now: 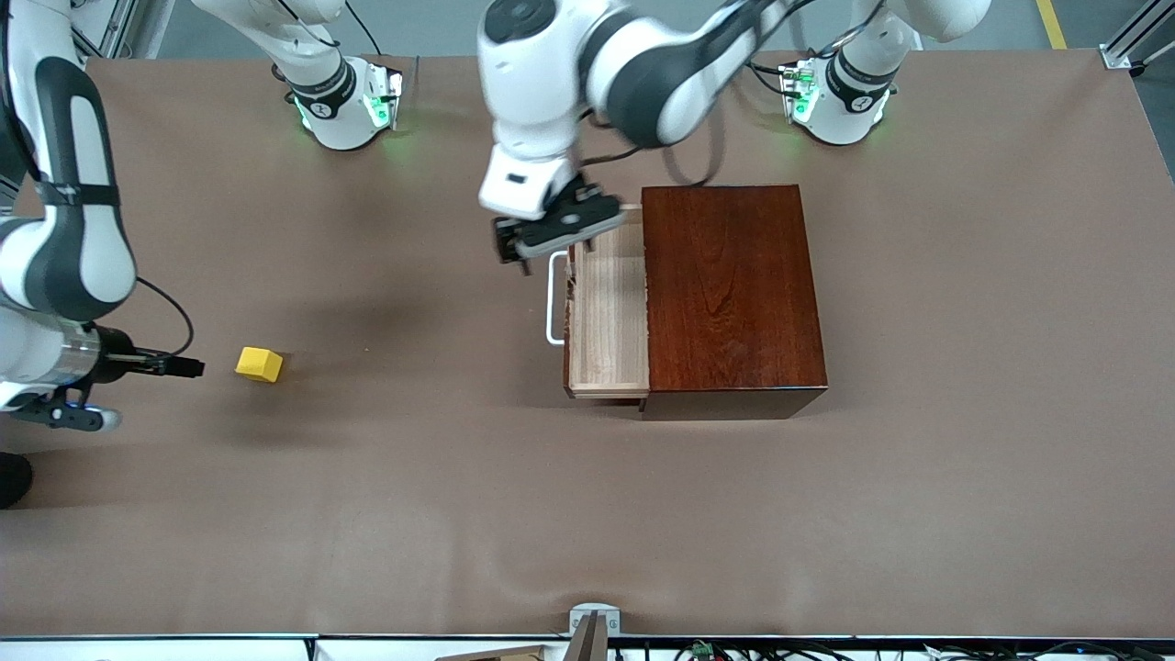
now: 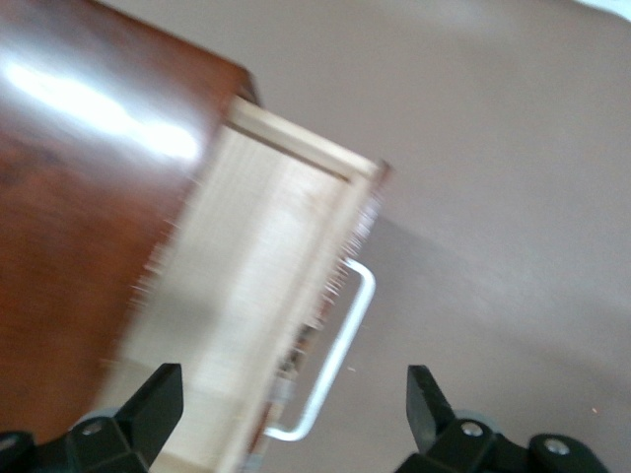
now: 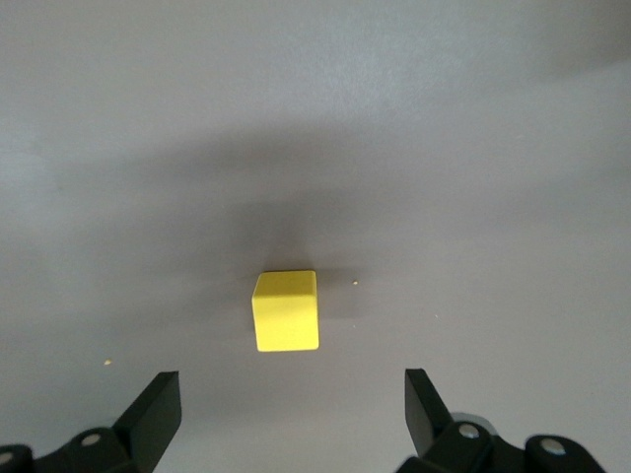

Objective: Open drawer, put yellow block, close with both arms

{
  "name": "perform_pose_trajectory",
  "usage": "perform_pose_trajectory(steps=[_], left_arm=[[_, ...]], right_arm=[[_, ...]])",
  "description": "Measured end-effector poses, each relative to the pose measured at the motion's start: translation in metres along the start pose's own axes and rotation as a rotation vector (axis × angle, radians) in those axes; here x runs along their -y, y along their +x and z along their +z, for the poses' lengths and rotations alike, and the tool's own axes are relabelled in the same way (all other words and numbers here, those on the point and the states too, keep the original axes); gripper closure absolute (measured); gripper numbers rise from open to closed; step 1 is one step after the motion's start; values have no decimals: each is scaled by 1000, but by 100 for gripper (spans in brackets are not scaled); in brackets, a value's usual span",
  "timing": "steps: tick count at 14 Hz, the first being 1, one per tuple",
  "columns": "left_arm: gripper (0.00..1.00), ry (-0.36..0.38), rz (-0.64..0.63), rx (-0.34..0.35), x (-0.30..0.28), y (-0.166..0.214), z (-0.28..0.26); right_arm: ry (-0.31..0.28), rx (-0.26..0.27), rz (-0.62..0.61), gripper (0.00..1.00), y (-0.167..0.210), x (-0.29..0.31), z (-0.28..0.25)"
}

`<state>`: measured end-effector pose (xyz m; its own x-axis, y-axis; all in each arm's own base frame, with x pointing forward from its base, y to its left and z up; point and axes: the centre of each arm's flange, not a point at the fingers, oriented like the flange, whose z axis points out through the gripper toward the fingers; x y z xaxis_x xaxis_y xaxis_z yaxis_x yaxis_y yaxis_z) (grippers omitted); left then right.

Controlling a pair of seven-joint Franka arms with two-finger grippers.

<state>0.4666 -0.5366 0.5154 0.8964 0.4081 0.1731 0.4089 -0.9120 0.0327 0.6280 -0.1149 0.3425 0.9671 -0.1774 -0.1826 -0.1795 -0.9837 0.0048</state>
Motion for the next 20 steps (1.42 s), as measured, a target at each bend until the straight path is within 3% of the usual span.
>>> perform_pose_trajectory(steps=[4,7,10,13,20], left_arm=[[0,83,-59,21,76,78,-63],[0,108,-67,35,125,125,-89],[0,139,7,63,181,180,-102],[0,130,84,70,245,236,-120],[0,146,280,129,349,287,-129]], right_arm=[[2,23,7,0,-7,-4,29],[2,1,10,0,-11,-3,50],[1,-35,8,0,-16,-2,74],[1,-40,-4,0,-19,6,93],[-3,-69,-16,0,-24,13,143]])
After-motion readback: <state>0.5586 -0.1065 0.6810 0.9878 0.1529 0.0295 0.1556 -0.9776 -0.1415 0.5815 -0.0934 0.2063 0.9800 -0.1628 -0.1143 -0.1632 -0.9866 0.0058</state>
